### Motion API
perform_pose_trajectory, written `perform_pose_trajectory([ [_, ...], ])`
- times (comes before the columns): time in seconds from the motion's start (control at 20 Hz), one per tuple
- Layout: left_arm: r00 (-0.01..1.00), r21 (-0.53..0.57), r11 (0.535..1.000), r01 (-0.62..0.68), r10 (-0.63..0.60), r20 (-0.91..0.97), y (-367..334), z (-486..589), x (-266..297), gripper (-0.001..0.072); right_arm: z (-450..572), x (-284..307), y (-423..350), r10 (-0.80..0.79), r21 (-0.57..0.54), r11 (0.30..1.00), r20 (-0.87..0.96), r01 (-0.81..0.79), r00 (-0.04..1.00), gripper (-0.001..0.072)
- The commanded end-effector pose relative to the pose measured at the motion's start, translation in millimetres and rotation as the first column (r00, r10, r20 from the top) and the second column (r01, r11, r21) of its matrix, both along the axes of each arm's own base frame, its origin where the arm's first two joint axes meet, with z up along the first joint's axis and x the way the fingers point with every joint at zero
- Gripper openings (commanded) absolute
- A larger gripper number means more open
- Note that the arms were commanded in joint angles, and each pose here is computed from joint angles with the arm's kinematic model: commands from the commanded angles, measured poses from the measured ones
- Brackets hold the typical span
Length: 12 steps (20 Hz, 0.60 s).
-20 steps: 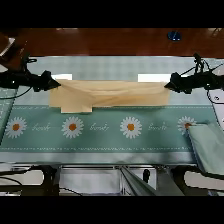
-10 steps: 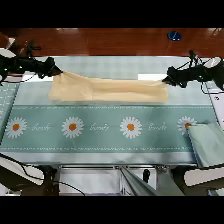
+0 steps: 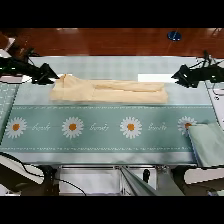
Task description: Fold the shirts.
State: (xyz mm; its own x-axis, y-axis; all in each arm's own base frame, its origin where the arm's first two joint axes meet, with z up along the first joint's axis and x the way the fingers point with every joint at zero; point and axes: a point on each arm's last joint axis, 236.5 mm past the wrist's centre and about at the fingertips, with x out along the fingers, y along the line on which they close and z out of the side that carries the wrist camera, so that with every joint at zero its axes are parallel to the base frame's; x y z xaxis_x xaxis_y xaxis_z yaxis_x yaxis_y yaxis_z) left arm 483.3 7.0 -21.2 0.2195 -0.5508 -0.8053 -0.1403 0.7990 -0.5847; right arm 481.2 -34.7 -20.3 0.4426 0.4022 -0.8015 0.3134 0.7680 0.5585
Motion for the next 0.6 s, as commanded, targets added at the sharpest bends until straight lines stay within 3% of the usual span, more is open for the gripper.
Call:
perform_pose_trajectory([
  [0.0,0.983,0.049,0.986,-0.162,0.158,0.092,54.0,34.5,-9.0,0.051,4.9,-25.5,-36.0,-0.065,-0.032,0.997,-0.029,0.065,0.997,0.0419],
  [0.1,0.933,0.008,0.97,-0.242,0.231,0.275,45.8,65.3,-11.8,0.051,-17.1,-33.6,-27.6,-0.093,0.003,0.996,-0.061,0.093,0.994,0.0419],
  [0.2,0.899,0.028,0.967,-0.254,0.226,0.374,25.4,71.6,-32.9,0.051,-35.6,-30.2,-9.2,-0.123,0.082,0.988,-0.068,0.128,0.99,0.0418],
  [0.35,0.912,0.055,0.981,-0.184,0.149,0.382,-13.1,61.6,-74.2,0.051,-57.4,-26.9,19.3,-0.093,0.173,0.979,-0.114,0.112,0.989,0.0418],
  [0.55,0.926,0.052,0.993,-0.104,0.077,0.369,-48.8,56.1,-85.0,0.051,-82.5,-32.4,51.8,-0.028,0.222,0.973,-0.177,0.068,0.984,0.0418],
])
